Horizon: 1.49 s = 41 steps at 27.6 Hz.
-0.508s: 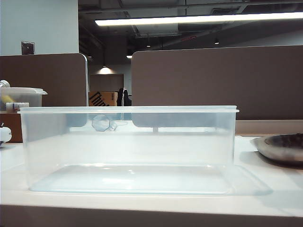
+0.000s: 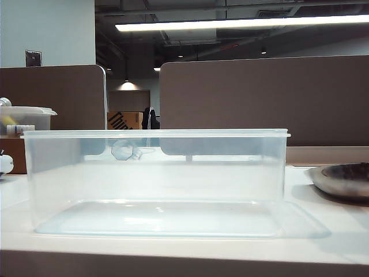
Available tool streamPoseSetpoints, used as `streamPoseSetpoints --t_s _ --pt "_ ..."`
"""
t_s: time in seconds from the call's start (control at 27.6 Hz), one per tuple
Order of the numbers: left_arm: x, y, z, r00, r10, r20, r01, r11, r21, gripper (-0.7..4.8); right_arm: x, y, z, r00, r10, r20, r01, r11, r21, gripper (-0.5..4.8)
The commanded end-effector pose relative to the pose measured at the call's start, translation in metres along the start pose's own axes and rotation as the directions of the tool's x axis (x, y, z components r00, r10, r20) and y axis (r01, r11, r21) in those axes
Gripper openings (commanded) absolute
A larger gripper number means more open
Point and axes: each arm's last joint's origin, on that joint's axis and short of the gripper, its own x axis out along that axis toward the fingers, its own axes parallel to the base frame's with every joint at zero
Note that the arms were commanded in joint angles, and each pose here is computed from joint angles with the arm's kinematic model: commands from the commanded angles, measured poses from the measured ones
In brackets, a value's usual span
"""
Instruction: Pick up the metal ice scoop from the table and place it inside the transparent plastic box.
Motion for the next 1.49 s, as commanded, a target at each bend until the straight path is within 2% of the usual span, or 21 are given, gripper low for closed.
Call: streamPoseSetpoints --t_s 0.04,0.11,0.18,0.29,0.36,0.4,0.47,0.58,0.65,0.73,0.87,0.94,1.12,1.27,1.31,1.38,1.41,1.45,1.49 --pt "0.000 -0.006 0.001 0.998 -0.064 0.007 0.064 0.998 0.003 0.21 0.000 0.000 0.000 1.000 0.004 0.007 -0.004 1.000 0.004 -0.01" --pt "0.000 -0.015 0.000 0.989 -0.146 0.002 0.146 0.989 0.005 0.21 0.000 0.000 0.000 1.000 0.004 0.007 -0.004 1.000 0.006 -0.01" --pt "-0.002 -0.025 -0.001 0.969 -0.246 -0.005 0.246 0.969 0.007 0.21 0.000 0.000 0.000 1.000 0.004 0.007 -0.004 1.000 0.010 -0.01" --pt "-0.008 -0.044 -0.002 0.899 -0.437 -0.020 0.437 0.899 0.008 0.21 0.000 0.000 0.000 1.000 0.005 0.007 -0.006 0.994 0.106 -0.01" --pt "-0.015 -0.058 -0.003 0.820 -0.572 -0.031 0.572 0.820 0.007 0.21 0.000 0.000 0.000 1.000 0.005 0.008 -0.007 0.976 0.216 -0.01" --pt "-0.019 -0.065 -0.004 0.770 -0.637 -0.041 0.638 0.770 0.005 0.21 0.000 0.000 0.000 1.000 0.005 0.008 -0.007 0.962 0.274 -0.01" --pt "-0.026 -0.074 -0.006 0.690 -0.721 -0.060 0.723 0.691 0.002 0.21 0.000 0.000 0.000 1.000 0.010 0.007 -0.012 0.915 0.404 0.00" --pt "-0.034 -0.083 -0.008 0.559 -0.824 -0.094 0.827 0.562 -0.008 0.21 0.000 0.002 0.000 0.998 0.068 -0.002 -0.056 0.846 0.531 0.01" --pt "-0.036 -0.085 -0.010 0.495 -0.861 -0.114 0.866 0.500 -0.017 0.21 -0.001 0.003 0.001 0.994 0.110 -0.022 -0.075 0.799 0.597 0.14" --pt "-0.037 -0.086 -0.011 0.460 -0.879 -0.124 0.884 0.466 -0.024 0.21 -0.002 0.004 0.003 0.989 0.136 -0.054 -0.071 0.772 0.631 0.12" --pt "-0.036 -0.086 -0.011 0.474 -0.872 -0.123 0.877 0.480 -0.023 0.21 -0.008 0.006 0.012 0.975 0.171 -0.142 -0.041 0.767 0.641 -0.06" --pt "-0.035 -0.085 -0.011 0.481 -0.868 -0.124 0.873 0.487 -0.023 0.21 -0.012 0.006 0.017 0.970 0.175 -0.170 -0.032 0.782 0.623 -0.06" --pt "-0.031 -0.082 -0.010 0.524 -0.843 -0.120 0.848 0.530 -0.021 0.21 -0.022 0.007 0.036 0.967 0.169 -0.191 -0.023 0.805 0.593 0.04" --pt "-0.027 -0.078 -0.010 0.569 -0.814 -0.117 0.818 0.574 -0.019 0.21 -0.027 0.007 0.047 0.962 0.162 -0.222 -0.003 0.812 0.583 1.09" --pt "-0.026 -0.077 -0.010 0.580 -0.806 -0.116 0.811 0.585 -0.018 0.21 -0.028 0.007 0.048 0.956 0.169 -0.241 0.006 0.808 0.589 1.50" --pt "-0.025 -0.076 -0.010 0.595 -0.796 -0.115 0.799 0.600 -0.018 0.21 -0.026 0.009 0.047 0.934 0.213 -0.286 0.018 0.772 0.635 2.94" --pt "-0.024 -0.075 -0.010 0.603 -0.789 -0.115 0.793 0.609 -0.017 0.21 -0.024 0.010 0.047 0.919 0.258 -0.297 0.004 0.749 0.662 3.93" --pt "-0.024 -0.075 -0.010 0.609 -0.785 -0.114 0.789 0.614 -0.017 0.21 -0.022 0.011 0.048 0.909 0.295 -0.296 -0.022 0.742 0.670 4.45" --pt "-0.023 -0.074 -0.010 0.613 -0.782 -0.114 0.785 0.619 -0.017 0.21 -0.021 0.012 0.048 0.900 0.323 -0.293 -0.044 0.735 0.676 4.52"
